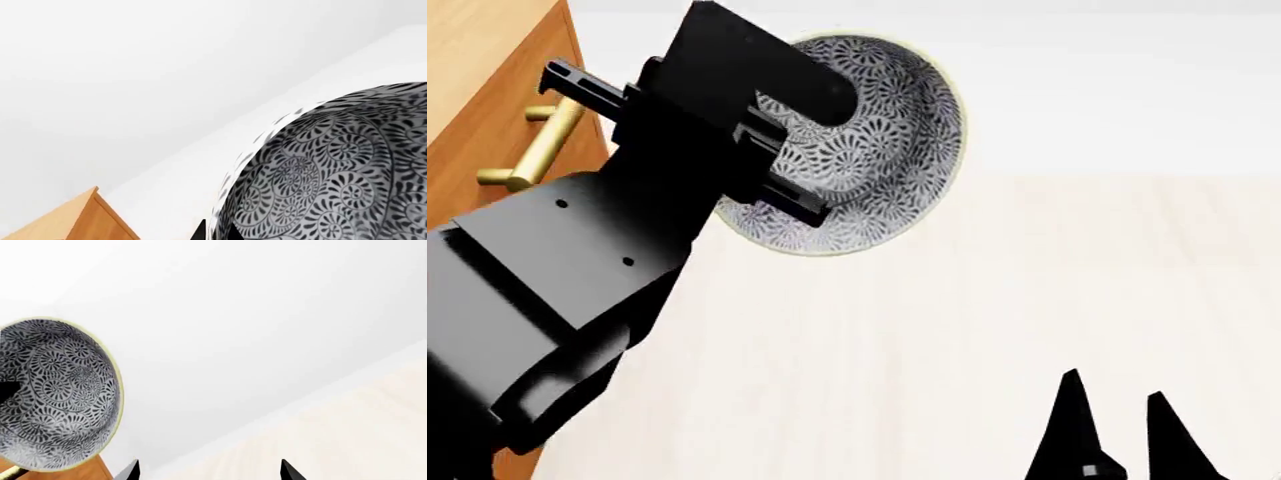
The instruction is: Put the bowl on top of the cabinet.
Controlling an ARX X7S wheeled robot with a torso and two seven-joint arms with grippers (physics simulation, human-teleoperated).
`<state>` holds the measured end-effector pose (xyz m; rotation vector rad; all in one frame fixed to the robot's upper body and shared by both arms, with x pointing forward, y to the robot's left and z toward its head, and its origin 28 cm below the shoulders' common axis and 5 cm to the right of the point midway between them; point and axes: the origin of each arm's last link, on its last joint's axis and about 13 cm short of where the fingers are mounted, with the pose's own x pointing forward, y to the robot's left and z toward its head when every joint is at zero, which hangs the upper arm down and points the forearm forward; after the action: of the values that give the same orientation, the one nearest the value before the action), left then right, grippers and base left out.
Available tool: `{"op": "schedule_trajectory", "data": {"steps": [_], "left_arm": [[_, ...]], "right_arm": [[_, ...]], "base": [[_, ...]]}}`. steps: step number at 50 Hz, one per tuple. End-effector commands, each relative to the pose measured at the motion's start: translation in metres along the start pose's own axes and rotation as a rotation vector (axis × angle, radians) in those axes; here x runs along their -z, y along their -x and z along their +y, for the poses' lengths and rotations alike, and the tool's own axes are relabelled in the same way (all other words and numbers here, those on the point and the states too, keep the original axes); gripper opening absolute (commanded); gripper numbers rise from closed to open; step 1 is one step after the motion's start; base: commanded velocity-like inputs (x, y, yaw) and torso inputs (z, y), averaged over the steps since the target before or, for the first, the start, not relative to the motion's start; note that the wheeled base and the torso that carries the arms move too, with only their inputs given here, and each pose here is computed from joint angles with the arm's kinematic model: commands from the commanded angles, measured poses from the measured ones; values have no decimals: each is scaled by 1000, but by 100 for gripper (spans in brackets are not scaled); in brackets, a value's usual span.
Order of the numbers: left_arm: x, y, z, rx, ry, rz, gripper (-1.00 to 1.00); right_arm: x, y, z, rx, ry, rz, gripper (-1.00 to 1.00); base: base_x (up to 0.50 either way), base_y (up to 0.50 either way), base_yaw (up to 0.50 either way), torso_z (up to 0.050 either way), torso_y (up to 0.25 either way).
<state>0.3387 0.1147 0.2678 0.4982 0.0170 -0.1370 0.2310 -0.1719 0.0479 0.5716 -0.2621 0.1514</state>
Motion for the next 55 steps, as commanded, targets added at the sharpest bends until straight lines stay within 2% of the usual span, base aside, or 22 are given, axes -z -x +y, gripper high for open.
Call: {"op": "schedule_trajectory", "data": {"steps": [1, 4, 7, 10, 13, 16, 25, 26, 27, 30, 34, 36, 40, 41, 44, 46, 47, 49, 52, 55], "left_arm": [[-41, 2, 27, -84, -40, -22, -100], [-52, 3, 40, -131, -70, -30, -100], [-62, 5, 54, -195, -67, -31, -100], [-65, 3, 65, -206, -55, -25, -100], [-69, 0, 76, -222, -27, -14, -100], [-81, -3, 91, -182, 98, -11, -100], [-103, -12, 118, -218, 123, -11, -100], [-106, -13, 123, -241, 179, -31, -100], [-108, -14, 126, -235, 202, -37, -100], [-113, -21, 135, -258, 212, -40, -100], [-117, -33, 155, -320, 291, -22, -100], [-120, -31, 167, -357, 345, -25, -100], [-116, -25, 179, -380, 410, 14, -100], [-116, -25, 180, -381, 423, 20, -100], [-112, -22, 188, -401, 526, 53, -100], [-111, -21, 189, -415, 531, 63, -100], [-110, -22, 190, -411, 564, 70, -100], [-107, -22, 190, -428, 562, 91, -100], [-101, -22, 191, -440, 654, 128, -100], [-100, -22, 193, -436, 699, 131, -100]], "right_arm": [[3, -3, -1, 2, 2, 12, 100], [6, -6, -2, 6, 11, 22, 100], [11, -10, -3, 13, 19, 40, 100], [14, -15, -5, 21, 22, 61, 100], [14, -16, -6, 34, 26, 59, 100], [7, -12, -9, 52, 18, 25, 100], [-1, -5, -7, 83, 51, -43, 100], [-1, -5, -7, 82, 54, -43, 100], [-1, -5, -8, 84, 54, -43, 100], [2, -7, -8, 93, 75, -43, 100], [5, -11, -10, 101, 74, -24, 100], [6, -13, -11, 106, 78, -22, 100], [8, -15, -11, 108, 80, -11, 100], [8, -15, -11, 108, 80, -8, 100], [10, -16, -11, 108, 89, 0, 100], [9, -15, -11, 106, 90, -4, 100], [8, -14, -10, 107, 89, -7, 100], [7, -14, -10, 108, 90, -12, 100], [5, -12, -9, 106, 95, -20, 100], [5, -12, -9, 105, 92, -22, 100]], "base": [[0, 0, 0, 0, 0], [0, 0, 0, 0, 0], [0, 0, 0, 0, 0], [0, 0, 0, 0, 0], [0, 0, 0, 0, 3], [0, 0, 0, 0, 0], [0, 0, 0, 0, 0], [0, 0, 0, 0, 0], [0, 0, 0, 0, 0], [0, 0, 0, 0, 0], [0, 0, 0, 0, 0], [0, 0, 0, 5, 5], [0, 0, 0, 0, 0], [0, 0, 0, 0, 0], [0, 0, 0, 0, 0], [0, 0, 0, 0, 0], [0, 0, 0, 0, 0], [0, 0, 0, 0, 0], [0, 0, 0, 0, 0], [0, 0, 0, 0, 0]]}}
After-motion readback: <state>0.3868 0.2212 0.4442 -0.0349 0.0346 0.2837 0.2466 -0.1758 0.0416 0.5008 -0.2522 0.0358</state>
